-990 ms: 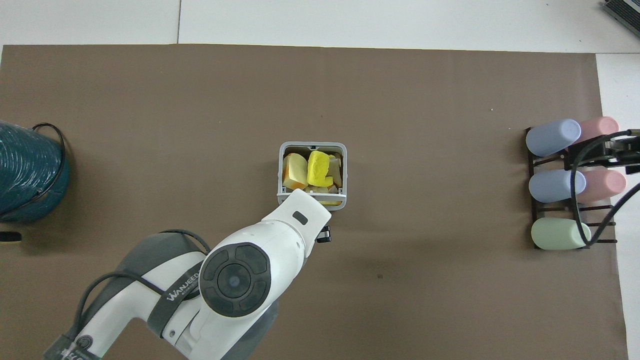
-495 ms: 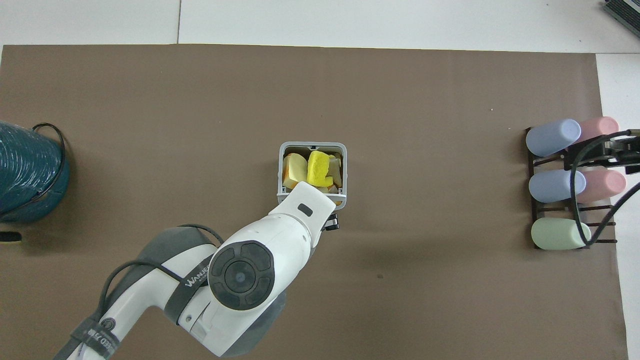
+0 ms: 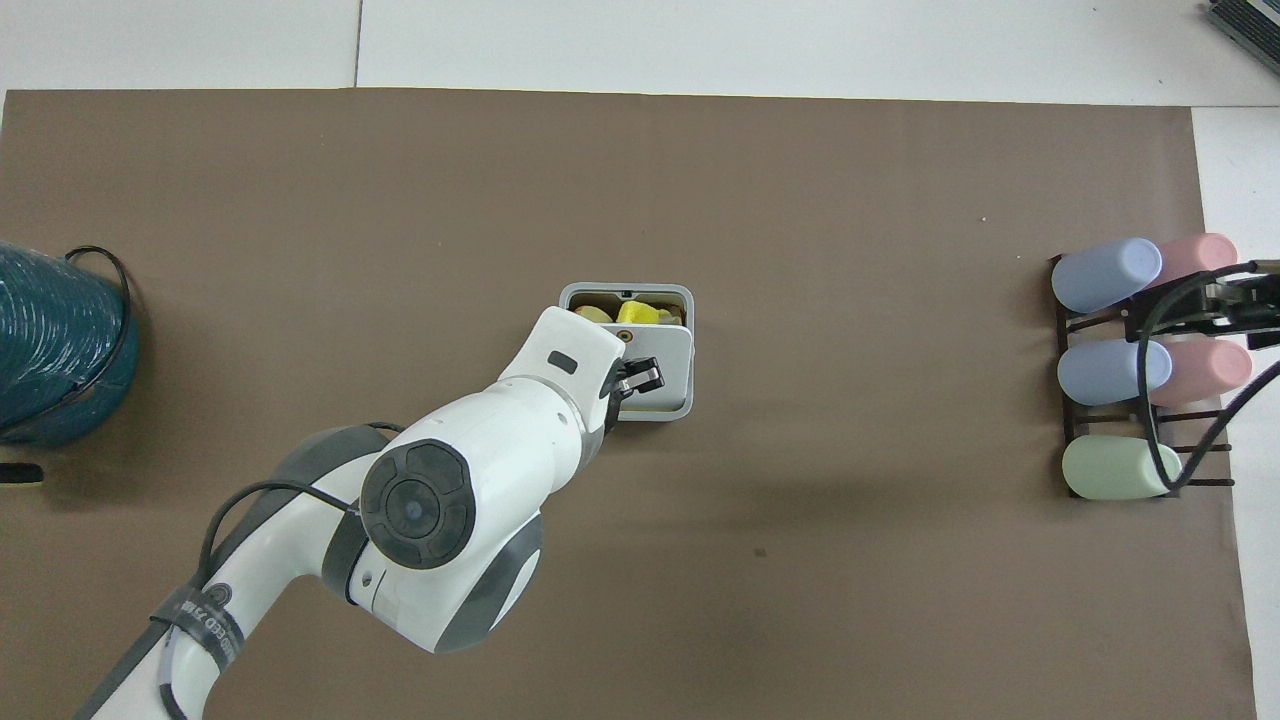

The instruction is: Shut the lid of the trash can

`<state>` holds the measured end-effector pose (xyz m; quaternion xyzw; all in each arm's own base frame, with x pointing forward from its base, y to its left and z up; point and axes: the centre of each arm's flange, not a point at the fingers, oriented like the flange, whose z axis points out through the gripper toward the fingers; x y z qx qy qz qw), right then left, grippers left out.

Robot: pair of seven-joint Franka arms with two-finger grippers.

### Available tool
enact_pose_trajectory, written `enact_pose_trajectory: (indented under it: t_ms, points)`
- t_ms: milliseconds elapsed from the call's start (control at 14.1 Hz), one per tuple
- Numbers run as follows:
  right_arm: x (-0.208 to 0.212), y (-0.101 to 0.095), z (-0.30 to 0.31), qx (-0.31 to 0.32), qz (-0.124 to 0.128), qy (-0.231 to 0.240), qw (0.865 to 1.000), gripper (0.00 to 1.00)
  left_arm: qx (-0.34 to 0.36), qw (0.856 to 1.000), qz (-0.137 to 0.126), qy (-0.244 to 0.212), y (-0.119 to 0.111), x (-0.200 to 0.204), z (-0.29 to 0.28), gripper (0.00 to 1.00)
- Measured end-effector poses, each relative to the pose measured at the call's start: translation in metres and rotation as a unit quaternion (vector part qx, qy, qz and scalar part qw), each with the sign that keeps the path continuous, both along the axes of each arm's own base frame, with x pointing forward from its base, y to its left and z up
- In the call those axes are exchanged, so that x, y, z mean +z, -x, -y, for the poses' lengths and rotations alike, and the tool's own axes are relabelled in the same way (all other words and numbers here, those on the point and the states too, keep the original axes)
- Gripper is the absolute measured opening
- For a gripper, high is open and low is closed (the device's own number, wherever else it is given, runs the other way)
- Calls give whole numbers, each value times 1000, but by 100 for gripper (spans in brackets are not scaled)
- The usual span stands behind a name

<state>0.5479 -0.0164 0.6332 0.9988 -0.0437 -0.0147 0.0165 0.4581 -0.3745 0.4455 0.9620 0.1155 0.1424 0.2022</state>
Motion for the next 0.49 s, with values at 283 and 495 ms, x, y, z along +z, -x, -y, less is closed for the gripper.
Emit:
enact_pose_trajectory:
  t_ms: [283, 495]
  points:
    - [0, 0, 0, 0, 0, 0, 1000, 100, 8, 1000, 11, 10, -10, -12, 2, 1]
    - [0, 0, 0, 0, 0, 0, 1000, 100, 12, 1000, 12, 13, -24, -23, 8, 1]
